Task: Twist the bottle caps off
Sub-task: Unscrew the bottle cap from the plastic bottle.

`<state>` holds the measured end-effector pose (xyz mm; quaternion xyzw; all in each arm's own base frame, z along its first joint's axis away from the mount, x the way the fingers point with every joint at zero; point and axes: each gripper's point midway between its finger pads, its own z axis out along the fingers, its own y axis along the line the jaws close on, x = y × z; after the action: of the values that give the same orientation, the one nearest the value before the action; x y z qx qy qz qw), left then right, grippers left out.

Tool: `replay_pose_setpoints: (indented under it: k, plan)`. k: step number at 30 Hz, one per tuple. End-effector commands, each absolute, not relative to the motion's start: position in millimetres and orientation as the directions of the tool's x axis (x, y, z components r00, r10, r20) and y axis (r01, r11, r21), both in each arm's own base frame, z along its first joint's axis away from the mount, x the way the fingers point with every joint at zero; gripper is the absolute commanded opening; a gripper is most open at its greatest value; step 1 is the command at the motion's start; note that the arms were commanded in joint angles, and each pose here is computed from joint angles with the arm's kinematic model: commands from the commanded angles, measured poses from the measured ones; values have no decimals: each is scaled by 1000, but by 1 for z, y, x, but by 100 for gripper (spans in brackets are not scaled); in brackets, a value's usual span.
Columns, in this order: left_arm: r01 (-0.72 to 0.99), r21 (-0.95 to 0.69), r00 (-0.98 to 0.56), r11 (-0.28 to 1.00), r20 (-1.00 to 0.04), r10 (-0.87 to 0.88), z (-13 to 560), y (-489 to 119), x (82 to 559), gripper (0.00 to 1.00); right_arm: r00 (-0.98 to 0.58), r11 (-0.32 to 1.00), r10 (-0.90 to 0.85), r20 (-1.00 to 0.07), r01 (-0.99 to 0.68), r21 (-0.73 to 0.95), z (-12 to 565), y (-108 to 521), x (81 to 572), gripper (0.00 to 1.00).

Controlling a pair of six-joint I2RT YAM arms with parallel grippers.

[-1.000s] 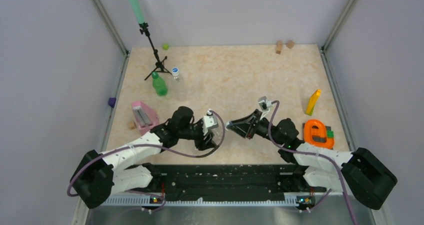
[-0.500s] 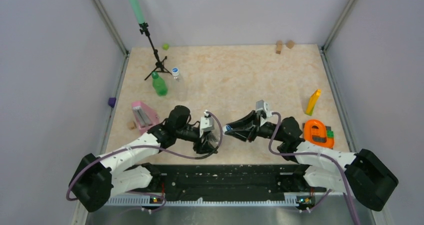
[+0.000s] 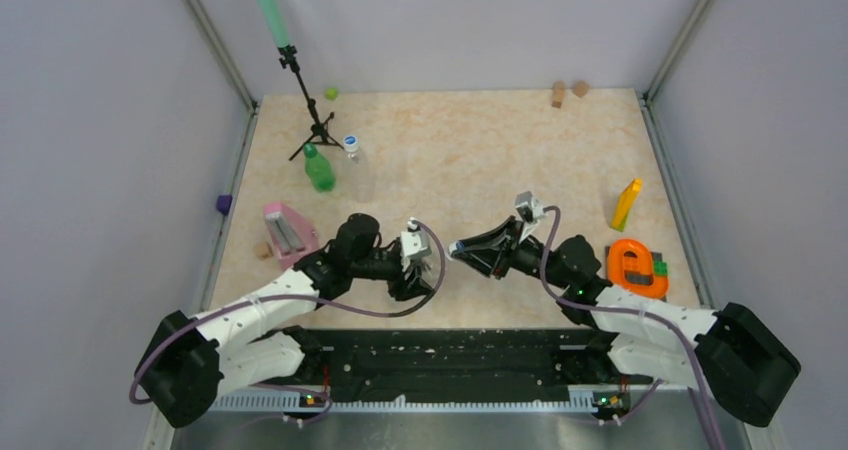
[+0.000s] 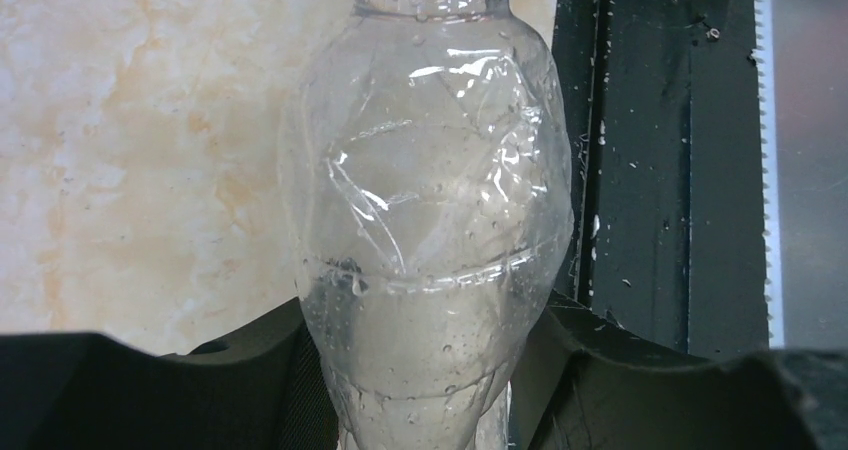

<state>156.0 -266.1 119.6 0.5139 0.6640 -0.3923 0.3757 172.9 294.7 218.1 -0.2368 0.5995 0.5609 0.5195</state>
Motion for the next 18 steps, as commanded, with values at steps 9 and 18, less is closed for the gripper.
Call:
replay_pose_setpoints:
  k: [9,18]
  plan:
    - [981,21,-42,193,-948,315,162,-270,176,0,-432,331,302,-850,-789,518,210,284,173,30]
    - [981,13,-48,192,-950,308,165,-274,178,0,-449,320,316,-836,-779,539,209,288,176,30]
